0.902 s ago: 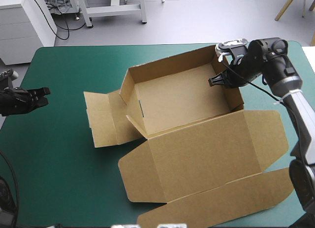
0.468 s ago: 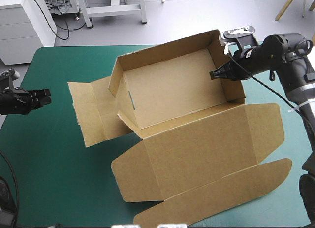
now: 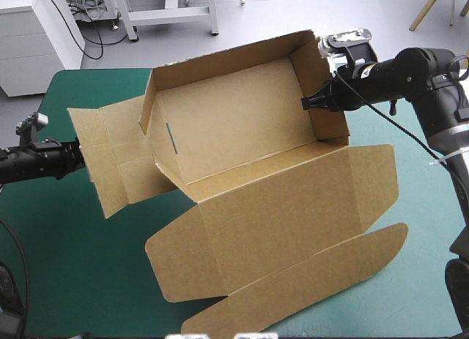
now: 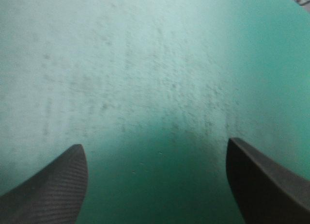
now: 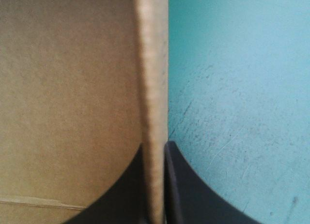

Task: Fold the box

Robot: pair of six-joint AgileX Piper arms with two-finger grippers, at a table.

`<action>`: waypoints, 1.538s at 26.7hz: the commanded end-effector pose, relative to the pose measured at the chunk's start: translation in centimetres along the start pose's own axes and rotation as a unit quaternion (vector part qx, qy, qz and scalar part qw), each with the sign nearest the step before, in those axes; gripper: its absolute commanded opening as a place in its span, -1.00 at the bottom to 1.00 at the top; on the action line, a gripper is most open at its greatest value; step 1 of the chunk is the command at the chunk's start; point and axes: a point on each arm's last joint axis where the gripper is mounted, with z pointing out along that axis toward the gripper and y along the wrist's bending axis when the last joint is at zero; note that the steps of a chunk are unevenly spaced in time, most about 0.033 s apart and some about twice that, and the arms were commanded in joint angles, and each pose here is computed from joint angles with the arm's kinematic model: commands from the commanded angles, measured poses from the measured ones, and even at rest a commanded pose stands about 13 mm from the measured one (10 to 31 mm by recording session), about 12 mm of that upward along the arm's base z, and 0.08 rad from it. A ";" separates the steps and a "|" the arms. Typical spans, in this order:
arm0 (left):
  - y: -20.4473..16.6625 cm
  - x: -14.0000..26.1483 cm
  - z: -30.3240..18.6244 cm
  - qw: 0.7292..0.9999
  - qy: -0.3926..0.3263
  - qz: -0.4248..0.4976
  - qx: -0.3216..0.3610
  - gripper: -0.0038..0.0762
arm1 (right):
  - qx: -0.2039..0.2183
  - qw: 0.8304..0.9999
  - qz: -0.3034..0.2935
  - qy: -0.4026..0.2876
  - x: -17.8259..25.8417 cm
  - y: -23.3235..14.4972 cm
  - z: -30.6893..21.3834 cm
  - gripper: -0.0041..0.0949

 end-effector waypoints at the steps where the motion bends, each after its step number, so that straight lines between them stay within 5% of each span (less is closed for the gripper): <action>1: -1.8 1.1 0.0 0.994 -0.024 0.017 0.104 0.51 | -0.008 0.996 -0.014 -0.087 -1.5 0.9 -3.2 -0.96; 4: -2.4 2.6 0.3 0.983 -0.010 0.035 0.182 0.51 | -0.019 0.996 -0.012 -0.091 -1.6 1.1 -3.3 -0.96; 14: -6.8 4.4 2.3 0.965 0.025 0.118 0.233 0.50 | 0.017 0.994 -0.025 -0.109 -1.9 0.5 -3.3 -0.96; 27: -13.5 4.2 -1.1 0.930 -0.049 0.200 0.303 0.49 | 0.069 0.993 -0.015 -0.097 -1.7 -0.5 -3.3 -0.95; 41: -17.7 5.1 -1.2 0.895 -0.064 0.175 0.405 0.47 | 0.082 0.990 -0.011 -0.113 -2.0 -0.7 -3.3 -0.93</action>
